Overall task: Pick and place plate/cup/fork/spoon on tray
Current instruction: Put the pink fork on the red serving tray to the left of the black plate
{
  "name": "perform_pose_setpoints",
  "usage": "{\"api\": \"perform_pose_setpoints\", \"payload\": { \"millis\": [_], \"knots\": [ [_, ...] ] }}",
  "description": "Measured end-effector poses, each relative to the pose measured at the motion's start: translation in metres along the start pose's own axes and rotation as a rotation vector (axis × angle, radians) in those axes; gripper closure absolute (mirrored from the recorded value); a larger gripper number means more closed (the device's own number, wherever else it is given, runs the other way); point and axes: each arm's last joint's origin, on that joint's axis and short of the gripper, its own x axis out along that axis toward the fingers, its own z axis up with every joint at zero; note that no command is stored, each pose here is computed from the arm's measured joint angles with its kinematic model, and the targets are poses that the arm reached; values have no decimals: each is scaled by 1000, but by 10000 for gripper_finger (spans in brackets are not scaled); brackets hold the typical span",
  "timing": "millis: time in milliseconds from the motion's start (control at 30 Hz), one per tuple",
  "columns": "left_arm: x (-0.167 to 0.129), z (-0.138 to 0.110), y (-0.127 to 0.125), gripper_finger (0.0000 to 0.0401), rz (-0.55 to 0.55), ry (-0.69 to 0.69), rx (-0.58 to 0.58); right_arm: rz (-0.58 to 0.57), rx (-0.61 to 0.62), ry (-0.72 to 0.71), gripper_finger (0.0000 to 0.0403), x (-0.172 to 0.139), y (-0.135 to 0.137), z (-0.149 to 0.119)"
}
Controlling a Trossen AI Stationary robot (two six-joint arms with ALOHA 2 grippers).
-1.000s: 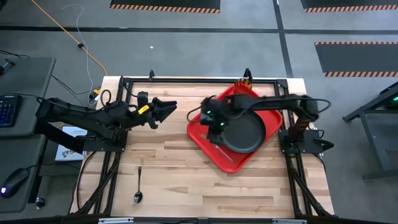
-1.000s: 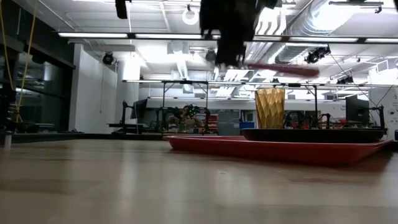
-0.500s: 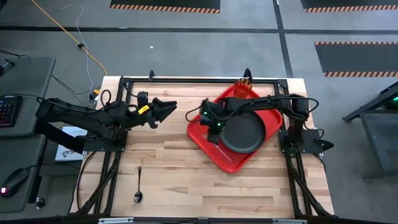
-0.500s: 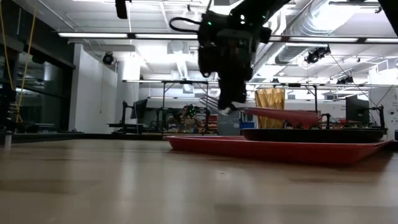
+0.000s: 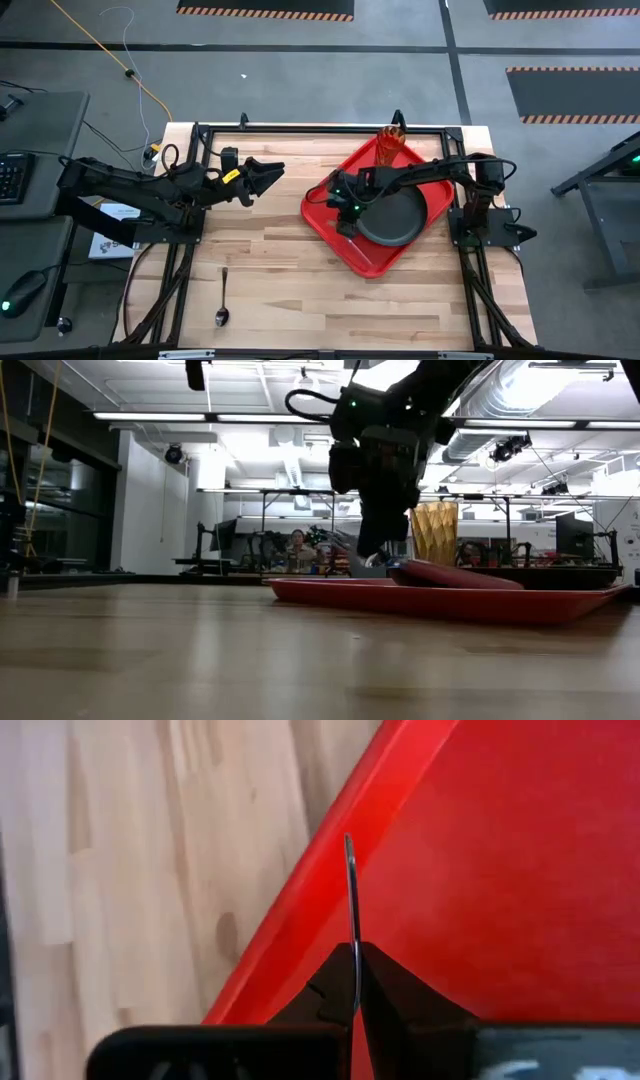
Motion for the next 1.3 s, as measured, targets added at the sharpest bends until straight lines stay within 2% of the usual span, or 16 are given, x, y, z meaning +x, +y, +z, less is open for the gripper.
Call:
{"api": "perform_pose_setpoints", "payload": {
  "millis": [400, 667, 833, 1033, 1300],
  "knots": [
    [0, 0, 0, 199, 12, -10, 0, -87, -30, 5, 403, 2, -4, -4],
    [0, 0, 0, 199, 13, -10, 0, -96, -36, 4, 403, 2, -4, -4],
    [0, 0, 0, 199, 13, -10, 0, -161, -13, -9, 402, 2, -6, -4],
    [0, 0, 0, 199, 13, -10, 0, -169, -11, -9, 402, 3, -7, -4],
    [0, 0, 1, 199, 13, -10, 1, -183, 94, 31, 402, 19, -14, -7]
  ]
}}
